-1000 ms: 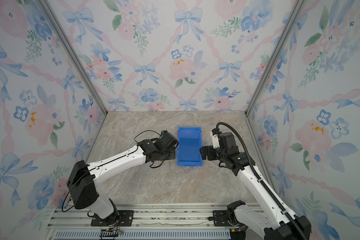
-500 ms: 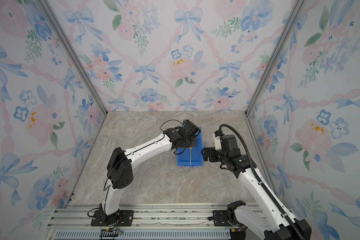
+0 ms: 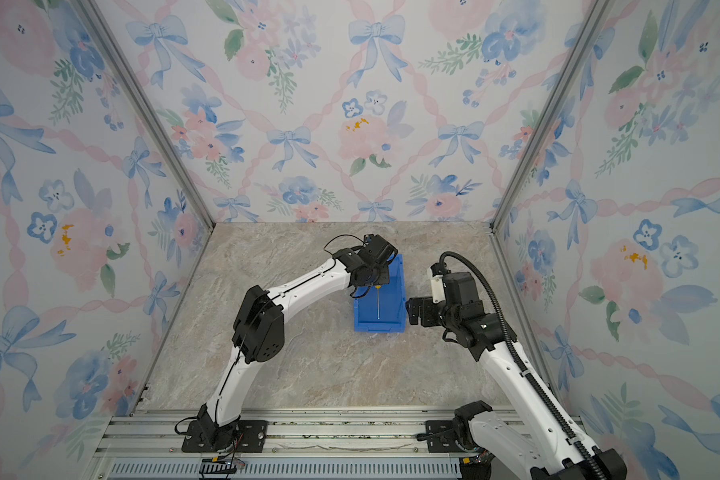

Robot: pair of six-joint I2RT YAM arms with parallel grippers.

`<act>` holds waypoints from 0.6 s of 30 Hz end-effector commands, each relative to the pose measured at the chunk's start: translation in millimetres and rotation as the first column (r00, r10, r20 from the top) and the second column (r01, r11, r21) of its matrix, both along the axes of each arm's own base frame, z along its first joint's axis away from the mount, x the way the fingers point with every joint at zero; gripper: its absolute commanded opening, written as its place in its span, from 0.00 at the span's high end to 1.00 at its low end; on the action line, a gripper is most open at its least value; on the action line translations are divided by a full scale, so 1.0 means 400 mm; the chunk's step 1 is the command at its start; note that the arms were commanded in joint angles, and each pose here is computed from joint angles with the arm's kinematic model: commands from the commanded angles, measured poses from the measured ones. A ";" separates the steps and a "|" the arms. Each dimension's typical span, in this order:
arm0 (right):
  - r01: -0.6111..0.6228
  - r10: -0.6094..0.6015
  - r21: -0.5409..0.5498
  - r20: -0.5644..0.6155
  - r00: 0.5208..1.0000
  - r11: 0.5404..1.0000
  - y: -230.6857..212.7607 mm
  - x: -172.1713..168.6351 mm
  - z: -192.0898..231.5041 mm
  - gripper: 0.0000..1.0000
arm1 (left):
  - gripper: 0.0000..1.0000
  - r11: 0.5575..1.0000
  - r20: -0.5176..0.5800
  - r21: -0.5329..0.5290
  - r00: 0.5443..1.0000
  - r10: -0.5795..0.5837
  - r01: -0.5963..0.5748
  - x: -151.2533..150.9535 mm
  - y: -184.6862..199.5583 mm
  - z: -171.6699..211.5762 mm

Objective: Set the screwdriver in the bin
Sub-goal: 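Lift the screwdriver with the left gripper and carry it over the blue bin, then lower the screwdriver into the blue bin and open the left gripper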

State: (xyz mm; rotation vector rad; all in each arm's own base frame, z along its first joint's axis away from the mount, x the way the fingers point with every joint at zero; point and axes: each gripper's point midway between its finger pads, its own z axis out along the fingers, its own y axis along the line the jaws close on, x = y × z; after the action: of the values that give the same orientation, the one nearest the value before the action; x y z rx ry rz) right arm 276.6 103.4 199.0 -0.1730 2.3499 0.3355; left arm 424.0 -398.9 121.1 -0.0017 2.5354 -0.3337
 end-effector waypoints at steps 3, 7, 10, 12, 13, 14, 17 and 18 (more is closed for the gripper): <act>0.000 0.000 -0.034 0.009 1.000 0.999 -0.011 -0.015 0.010 0.03 | 1.00 0.998 -0.008 0.062 0.999 0.032 -0.032 0.004 -0.003 -0.074; 0.001 -0.001 -0.038 0.016 1.000 0.999 -0.013 -0.017 0.014 0.03 | 1.00 0.995 0.008 0.091 0.999 0.048 -0.048 0.012 -0.001 -0.096; 0.002 -0.001 -0.037 0.023 1.000 0.999 -0.012 -0.015 0.019 0.03 | 1.00 0.992 0.009 0.106 0.998 0.068 -0.069 0.017 0.005 -0.116; 0.002 -0.001 -0.038 0.026 1.000 0.999 -0.013 -0.015 0.021 0.03 | 1.00 0.991 0.004 0.110 0.997 0.080 -0.080 0.017 0.008 -0.130; 0.001 0.000 -0.038 0.030 1.000 0.999 -0.012 -0.014 0.024 0.03 | 1.00 0.990 -0.001 0.111 0.996 0.086 -0.085 0.017 0.007 -0.140; 0.001 0.000 -0.040 0.031 1.000 0.999 -0.012 -0.014 0.025 0.03 | 1.00 0.990 -0.005 0.111 0.996 0.089 -0.088 0.017 0.008 -0.146; 0.000 0.002 -0.046 0.036 0.999 0.999 -0.013 -0.015 0.027 0.03 | 0.96 0.990 -0.015 0.110 0.995 0.094 -0.092 0.015 0.003 -0.165; -0.001 0.003 -0.051 0.040 0.999 0.999 -0.013 -0.014 0.028 0.03 | 0.94 0.989 -0.021 0.110 0.995 0.098 -0.095 0.014 0.002 -0.172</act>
State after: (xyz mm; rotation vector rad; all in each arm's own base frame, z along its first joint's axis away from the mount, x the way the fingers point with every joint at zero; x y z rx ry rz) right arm 273.0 99.0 202.6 -0.1791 2.3375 0.2966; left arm 429.1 -399.3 65.4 -0.0544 2.5574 -0.1907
